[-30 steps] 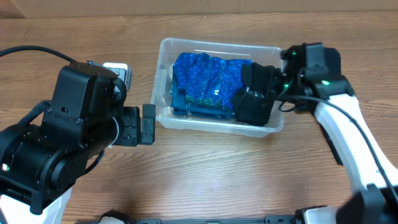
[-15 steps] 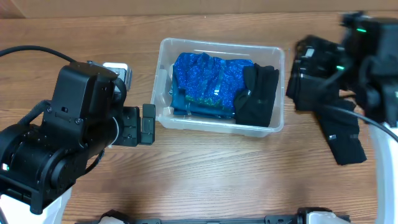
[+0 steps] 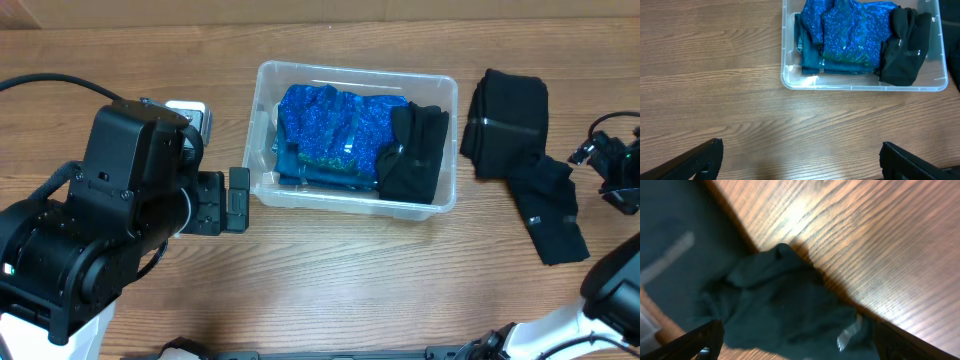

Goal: Pack container
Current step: 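Grasp the next black garment from the right pile with the right gripper, then lay the black garment into the bin's left side and release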

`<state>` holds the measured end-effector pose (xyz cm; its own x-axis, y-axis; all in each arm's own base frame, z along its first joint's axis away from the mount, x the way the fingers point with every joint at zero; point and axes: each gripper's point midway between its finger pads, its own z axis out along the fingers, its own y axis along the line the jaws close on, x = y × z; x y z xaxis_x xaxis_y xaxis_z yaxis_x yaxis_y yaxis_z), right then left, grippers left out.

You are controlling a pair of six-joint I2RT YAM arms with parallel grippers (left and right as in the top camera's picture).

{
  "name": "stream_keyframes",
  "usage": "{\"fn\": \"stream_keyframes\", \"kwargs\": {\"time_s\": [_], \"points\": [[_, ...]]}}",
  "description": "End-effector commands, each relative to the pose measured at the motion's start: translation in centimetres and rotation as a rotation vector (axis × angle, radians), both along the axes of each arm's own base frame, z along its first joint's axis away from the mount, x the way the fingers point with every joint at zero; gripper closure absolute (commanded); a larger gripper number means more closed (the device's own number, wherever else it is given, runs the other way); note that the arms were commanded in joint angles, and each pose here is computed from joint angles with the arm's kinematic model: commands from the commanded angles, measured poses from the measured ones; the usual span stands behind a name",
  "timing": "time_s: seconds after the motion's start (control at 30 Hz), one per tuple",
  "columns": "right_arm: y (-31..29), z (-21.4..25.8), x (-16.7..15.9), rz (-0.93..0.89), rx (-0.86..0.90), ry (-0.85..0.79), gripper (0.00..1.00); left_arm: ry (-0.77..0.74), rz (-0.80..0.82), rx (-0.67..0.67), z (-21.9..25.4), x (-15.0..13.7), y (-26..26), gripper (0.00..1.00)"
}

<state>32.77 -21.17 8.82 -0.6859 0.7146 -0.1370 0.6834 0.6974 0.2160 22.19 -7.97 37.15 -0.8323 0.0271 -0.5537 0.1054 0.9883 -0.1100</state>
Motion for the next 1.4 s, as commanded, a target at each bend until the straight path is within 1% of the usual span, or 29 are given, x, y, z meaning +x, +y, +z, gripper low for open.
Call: {"fn": "stream_keyframes", "kwargs": {"time_s": [0.0,0.1,0.17,0.2,0.23,0.3,0.33,0.37,0.4,0.47,0.53,0.57,0.6,0.7,0.77,0.83,0.87,0.97,1.03,1.1,1.2,1.23,1.27,1.37], "points": [[1.2,-2.9,0.6,0.148,0.083,-0.006,0.00,-0.008,-0.002,0.016,0.0,0.1,0.2,0.00],[1.9,-6.1,-0.2,0.180,0.153,0.065,0.00,-0.005,-0.002,0.017,0.0,0.2,0.2,0.00],[2.5,-7.2,-0.7,0.179,0.195,0.097,0.00,-0.004,-0.002,0.017,0.0,0.2,0.2,0.00],[3.3,-7.5,-0.8,0.205,0.231,0.084,0.00,-0.004,-0.002,0.017,0.0,0.2,0.2,0.00],[4.1,-7.9,-1.2,0.211,0.262,0.081,0.04,-0.003,-0.003,0.017,0.0,0.2,0.2,0.00],[5.0,-8.7,-2.1,0.192,0.300,0.102,0.20,-0.003,-0.002,0.017,0.0,0.2,0.2,0.00],[5.9,-8.3,-2.0,0.187,0.346,0.086,0.44,-0.003,-0.002,0.017,0.0,0.2,0.2,0.00],[6.6,-7.7,-1.8,0.183,0.391,0.068,0.63,-0.003,-0.002,0.017,0.0,0.2,0.2,0.00],[7.2,-7.1,-1.8,0.181,0.418,0.054,0.70,-0.003,-0.002,0.017,-0.1,0.2,0.2,0.00],[8.4,-4.3,-1.0,0.180,0.477,-0.033,0.78,-0.003,-0.002,0.017,-0.1,0.2,0.2,0.00],[10.5,1.4,0.4,0.209,0.529,-0.202,0.88,-0.003,-0.002,0.017,-0.1,0.2,0.2,0.00],[12.1,5.0,0.7,0.245,0.539,-0.294,0.94,-0.003,-0.003,0.017,-0.1,0.2,0.2,0.00],[13.7,8.3,0.7,0.290,0.529,-0.371,0.96,-0.003,-0.002,0.017,0.0,0.2,0.2,0.00],[19.5,16.6,0.0,0.379,0.452,-0.529,0.96,-0.003,-0.002,0.017,0.0,0.2,0.2,0.00],[26.6,22.8,0.1,0.454,0.485,-0.669,0.96,-0.003,-0.002,0.017,-0.1,0.2,0.2,0.00],[31.7,24.4,1.1,0.433,0.545,-0.667,0.96,-0.003,-0.002,0.017,-0.1,0.2,0.2,0.00],[35.3,24.7,2.3,0.408,0.571,-0.666,0.96,-0.003,-0.003,0.018,-0.1,0.2,0.2,0.00],[43.4,24.4,4.9,0.318,0.666,-0.663,0.96,-0.003,-0.002,0.017,-0.1,0.2,0.2,0.00],[48.6,22.9,6.8,0.242,0.763,-0.635,0.96,-0.003,-0.002,0.017,-0.1,0.2,0.2,0.00],[51.4,20.1,8.7,0.170,0.796,-0.601,0.96,-0.003,-0.002,0.017,-0.1,0.2,0.2,0.00],[53.3,15.3,10.3,0.101,0.801,-0.513,0.95,-0.003,-0.002,0.017,-0.1,0.2,0.2,0.00],[53.4,13.6,10.5,0.095,0.779,-0.484,0.80,-0.003,-0.002,0.017,-0.1,0.2,0.2,0.00],[53.2,13.1,10.5,0.103,0.753,-0.481,0.69,-0.003,-0.002,0.017,-0.1,0.2,0.2,0.00],[53.0,14.6,10.2,0.232,0.687,-0.568,0.55,-0.003,-0.002,0.017,-0.1,0.2,0.2,0.00]]}}
